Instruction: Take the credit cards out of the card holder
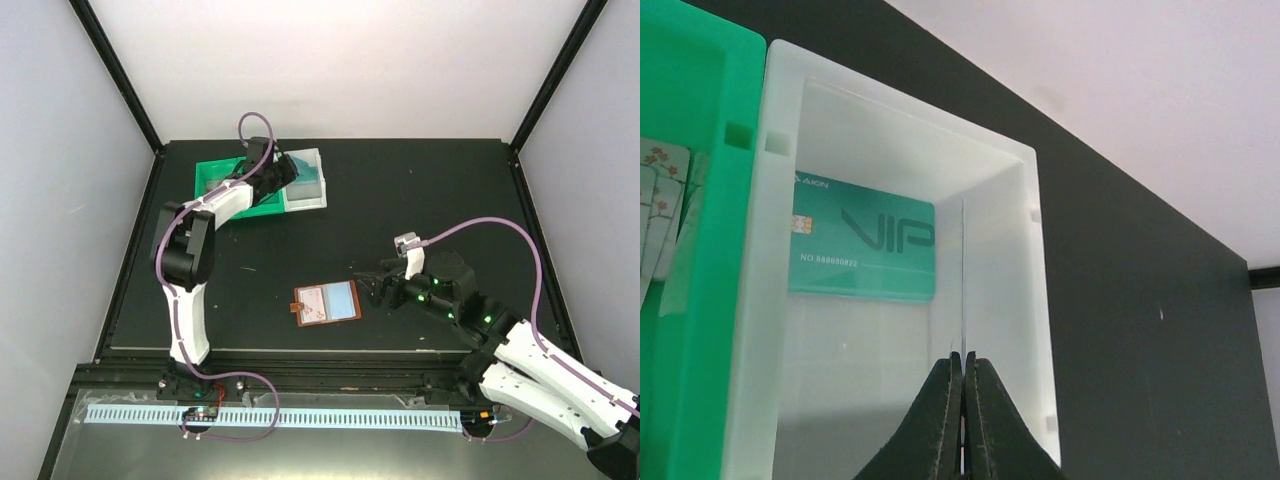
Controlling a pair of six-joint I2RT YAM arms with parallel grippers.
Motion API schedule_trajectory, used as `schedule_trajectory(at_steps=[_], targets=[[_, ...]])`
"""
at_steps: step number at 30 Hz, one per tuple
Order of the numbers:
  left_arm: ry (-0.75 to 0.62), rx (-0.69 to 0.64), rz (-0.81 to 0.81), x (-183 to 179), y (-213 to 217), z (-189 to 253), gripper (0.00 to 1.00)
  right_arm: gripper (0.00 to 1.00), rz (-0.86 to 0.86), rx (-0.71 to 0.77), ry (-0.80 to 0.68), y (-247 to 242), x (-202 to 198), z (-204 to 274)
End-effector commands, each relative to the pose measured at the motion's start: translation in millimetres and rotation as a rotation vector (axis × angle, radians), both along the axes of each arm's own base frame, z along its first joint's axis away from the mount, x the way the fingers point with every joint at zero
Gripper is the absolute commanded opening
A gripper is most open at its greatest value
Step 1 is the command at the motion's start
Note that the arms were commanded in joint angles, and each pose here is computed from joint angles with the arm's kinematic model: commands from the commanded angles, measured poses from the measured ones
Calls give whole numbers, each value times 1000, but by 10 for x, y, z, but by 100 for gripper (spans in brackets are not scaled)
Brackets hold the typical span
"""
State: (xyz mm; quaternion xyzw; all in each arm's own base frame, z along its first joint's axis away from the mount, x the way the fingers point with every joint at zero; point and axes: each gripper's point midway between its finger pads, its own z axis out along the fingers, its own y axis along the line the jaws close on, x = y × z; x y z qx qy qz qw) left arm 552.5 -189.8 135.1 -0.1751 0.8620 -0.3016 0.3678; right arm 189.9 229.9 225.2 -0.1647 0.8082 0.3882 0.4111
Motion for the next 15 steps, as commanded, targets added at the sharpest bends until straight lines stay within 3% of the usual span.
schedule_trajectory(at_steps=[1, 15], targets=[[-26, -16, 25, 216, -4, 54, 2, 100, -20, -3, -41, -23, 43, 130], [-3, -41, 20, 456, -105, -130, 2, 100, -42, -24, -31, -54, 68, 43]])
